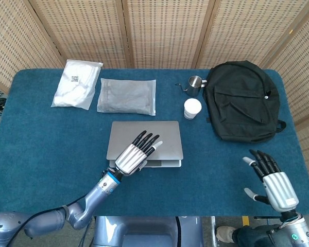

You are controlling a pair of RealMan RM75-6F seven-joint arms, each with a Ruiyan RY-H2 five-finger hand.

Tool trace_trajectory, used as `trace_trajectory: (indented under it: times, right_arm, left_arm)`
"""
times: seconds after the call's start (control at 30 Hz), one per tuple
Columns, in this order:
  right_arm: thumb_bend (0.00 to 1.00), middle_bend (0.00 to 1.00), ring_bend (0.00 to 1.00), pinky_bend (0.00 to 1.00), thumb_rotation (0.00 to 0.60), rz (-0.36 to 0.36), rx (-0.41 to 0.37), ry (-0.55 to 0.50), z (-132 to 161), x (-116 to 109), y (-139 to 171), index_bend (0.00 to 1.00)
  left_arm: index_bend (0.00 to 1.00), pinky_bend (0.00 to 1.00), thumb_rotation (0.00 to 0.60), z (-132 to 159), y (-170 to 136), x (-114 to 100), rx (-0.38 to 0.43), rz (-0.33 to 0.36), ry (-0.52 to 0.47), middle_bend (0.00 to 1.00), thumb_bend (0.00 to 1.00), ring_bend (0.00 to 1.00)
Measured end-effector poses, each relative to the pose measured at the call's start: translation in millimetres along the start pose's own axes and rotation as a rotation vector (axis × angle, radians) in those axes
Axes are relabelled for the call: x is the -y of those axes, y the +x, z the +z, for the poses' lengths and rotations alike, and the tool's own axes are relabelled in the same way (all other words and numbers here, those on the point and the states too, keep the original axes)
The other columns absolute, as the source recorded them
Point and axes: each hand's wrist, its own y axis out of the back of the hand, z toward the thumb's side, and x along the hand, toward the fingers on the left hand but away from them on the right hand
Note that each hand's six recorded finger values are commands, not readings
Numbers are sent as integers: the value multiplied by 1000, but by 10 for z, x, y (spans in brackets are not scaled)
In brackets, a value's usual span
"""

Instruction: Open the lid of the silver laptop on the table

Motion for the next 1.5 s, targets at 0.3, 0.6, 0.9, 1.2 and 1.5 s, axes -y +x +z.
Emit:
trace_trajectory:
  times: [0.3, 0.6, 0.9, 1.2, 1.5]
  right_arm:
    - [875, 149, 43, 200, 600, 181, -288, -54, 491, 497, -138, 209]
    - [1000, 153, 51, 201, 600, 353, -254, -37, 721, 898, -495, 209]
    - [1000, 143, 51, 201, 600, 410, -225, -3, 979, 1130, -853, 209]
    - [1000, 89, 4, 201, 600, 392, -220, 69, 1249, 1278, -1084, 206]
    - [1000, 4, 0, 201, 600, 425, -190, 110, 1396, 1406, -1186, 111]
  left_arm:
    - [0, 0, 600, -25, 40, -67, 2, 15, 14, 0, 416, 0]
    - [0, 0, 600, -104, 45, -154, -3, 26, 31, 0, 416, 0]
    - [0, 0, 600, -157, 32, -218, -7, 27, 28, 0, 416, 0]
    - [0, 0, 600, -216, 31, -301, -13, 40, 23, 0, 417, 0]
    - [0, 0, 600, -228, 29, -293, -15, 34, 14, 0, 418, 0]
